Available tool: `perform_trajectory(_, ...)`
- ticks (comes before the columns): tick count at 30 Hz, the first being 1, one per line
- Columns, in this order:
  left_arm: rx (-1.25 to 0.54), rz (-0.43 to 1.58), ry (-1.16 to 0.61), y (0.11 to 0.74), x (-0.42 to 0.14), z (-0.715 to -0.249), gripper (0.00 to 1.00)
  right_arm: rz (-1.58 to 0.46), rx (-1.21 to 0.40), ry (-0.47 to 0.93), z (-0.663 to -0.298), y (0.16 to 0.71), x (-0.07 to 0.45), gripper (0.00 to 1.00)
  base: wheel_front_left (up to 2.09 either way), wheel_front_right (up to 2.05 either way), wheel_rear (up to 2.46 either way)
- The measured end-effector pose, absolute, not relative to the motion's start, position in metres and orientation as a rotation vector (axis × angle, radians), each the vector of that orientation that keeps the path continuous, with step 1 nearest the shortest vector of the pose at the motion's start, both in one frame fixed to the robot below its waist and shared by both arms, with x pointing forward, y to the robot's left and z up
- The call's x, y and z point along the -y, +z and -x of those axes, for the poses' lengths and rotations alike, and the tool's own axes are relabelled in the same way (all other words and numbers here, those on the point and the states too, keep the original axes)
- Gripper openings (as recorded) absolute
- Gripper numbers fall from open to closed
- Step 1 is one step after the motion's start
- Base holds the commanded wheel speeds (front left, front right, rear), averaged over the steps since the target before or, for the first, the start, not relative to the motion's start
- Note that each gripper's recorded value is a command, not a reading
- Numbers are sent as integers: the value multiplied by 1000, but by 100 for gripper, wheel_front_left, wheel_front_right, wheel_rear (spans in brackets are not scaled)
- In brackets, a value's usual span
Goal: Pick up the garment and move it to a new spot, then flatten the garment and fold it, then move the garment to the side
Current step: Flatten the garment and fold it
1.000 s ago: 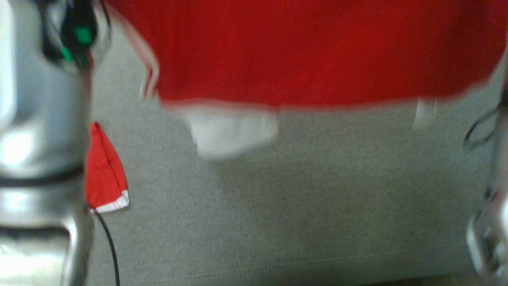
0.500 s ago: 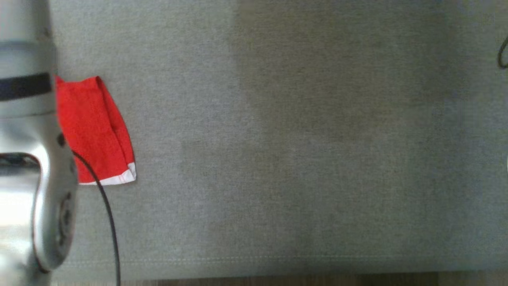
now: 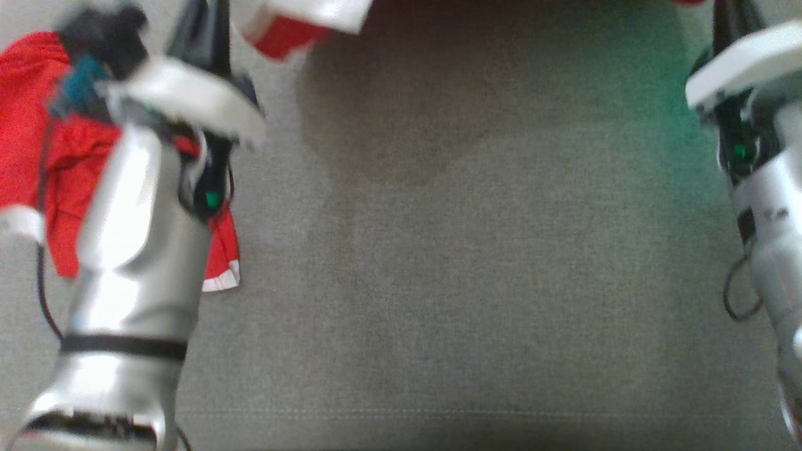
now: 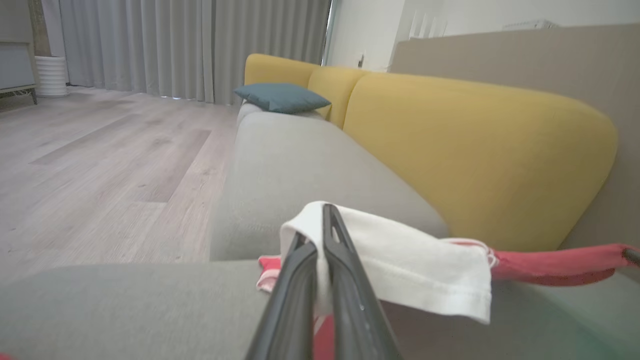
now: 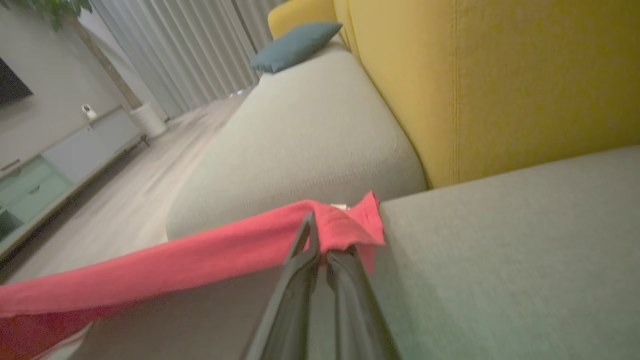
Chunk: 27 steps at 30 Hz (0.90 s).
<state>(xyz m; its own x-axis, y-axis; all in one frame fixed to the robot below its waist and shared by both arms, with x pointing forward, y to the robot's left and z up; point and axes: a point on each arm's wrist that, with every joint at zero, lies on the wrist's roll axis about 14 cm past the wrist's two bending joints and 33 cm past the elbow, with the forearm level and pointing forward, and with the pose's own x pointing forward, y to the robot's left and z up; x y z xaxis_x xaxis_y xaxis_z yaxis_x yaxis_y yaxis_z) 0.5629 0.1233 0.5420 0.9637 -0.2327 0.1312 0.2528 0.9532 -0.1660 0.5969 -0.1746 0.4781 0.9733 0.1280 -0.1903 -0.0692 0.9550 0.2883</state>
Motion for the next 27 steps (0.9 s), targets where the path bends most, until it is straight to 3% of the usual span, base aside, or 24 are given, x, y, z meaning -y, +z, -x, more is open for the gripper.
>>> perform_trajectory(9,-92,101,-368,473,-115,-473,0,-81,-482,189,-527,429,186,0,0,0,0)
perform_trajectory(27,-234,36,-569,471,-104,-389,0,55,-764,263,-444,411,217,0,0,0,0)
